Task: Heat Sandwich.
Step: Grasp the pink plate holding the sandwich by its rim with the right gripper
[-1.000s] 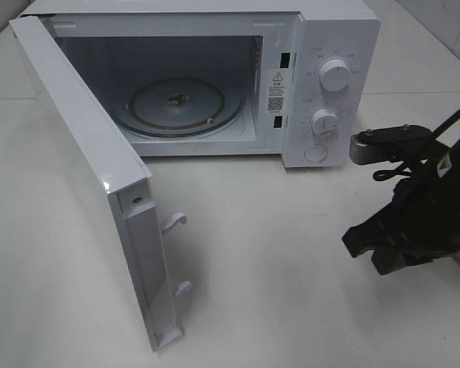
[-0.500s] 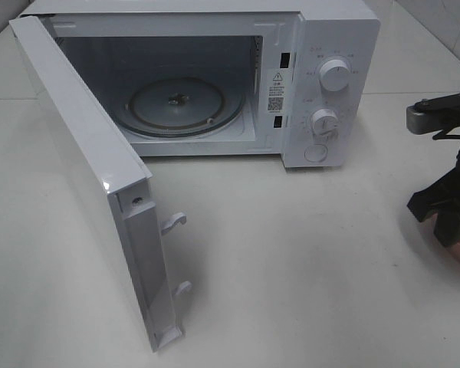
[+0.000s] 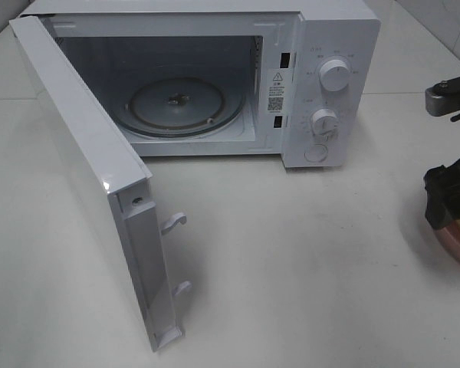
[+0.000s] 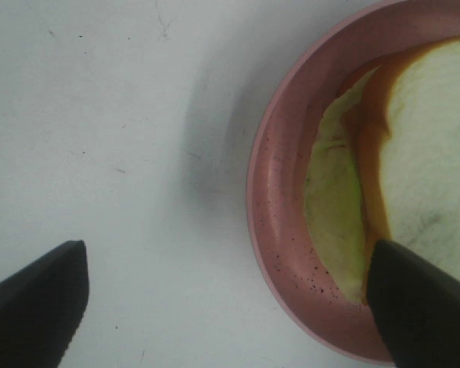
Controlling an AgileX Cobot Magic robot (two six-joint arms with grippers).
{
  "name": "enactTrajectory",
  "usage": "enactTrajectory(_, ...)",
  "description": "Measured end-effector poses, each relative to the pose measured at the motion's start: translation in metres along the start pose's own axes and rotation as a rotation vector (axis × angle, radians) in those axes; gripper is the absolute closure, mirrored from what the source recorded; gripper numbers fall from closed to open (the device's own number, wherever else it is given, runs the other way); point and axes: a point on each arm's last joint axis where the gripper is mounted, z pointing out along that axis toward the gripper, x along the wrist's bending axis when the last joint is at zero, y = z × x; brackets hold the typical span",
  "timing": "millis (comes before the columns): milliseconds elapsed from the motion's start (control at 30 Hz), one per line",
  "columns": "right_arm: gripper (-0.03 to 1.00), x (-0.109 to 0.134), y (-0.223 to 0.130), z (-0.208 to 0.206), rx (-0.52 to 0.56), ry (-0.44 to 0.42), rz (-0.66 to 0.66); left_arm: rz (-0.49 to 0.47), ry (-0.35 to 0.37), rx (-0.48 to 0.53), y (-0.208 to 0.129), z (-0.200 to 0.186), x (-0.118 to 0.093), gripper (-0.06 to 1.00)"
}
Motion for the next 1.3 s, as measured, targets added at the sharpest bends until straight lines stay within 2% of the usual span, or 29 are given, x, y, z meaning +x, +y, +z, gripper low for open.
enactTrajectory(300, 0.03, 0.000, 0.006, 0.031, 0.085, -0.019, -0.001, 0.000, 0.000, 0.000, 0.000, 0.000, 0.000, -0.05)
enactTrajectory(667, 0.06, 0.001, 0.013, 0.074, 0.140, -0.041, 0.006, 0.000, 0.000, 0.000, 0.000, 0.000, 0.000, -0.05)
enactTrajectory(1000, 0.09, 0.004, 0.015, 0.095, 0.161, -0.029, -0.002, 0.000, 0.000, 0.000, 0.000, 0.000, 0.000, -0.05)
enactTrajectory(1300, 0.12, 0.005, 0.016, 0.098, 0.152, -0.027, -0.003, 0.000, 0.000, 0.000, 0.000, 0.000, 0.000, -0.05)
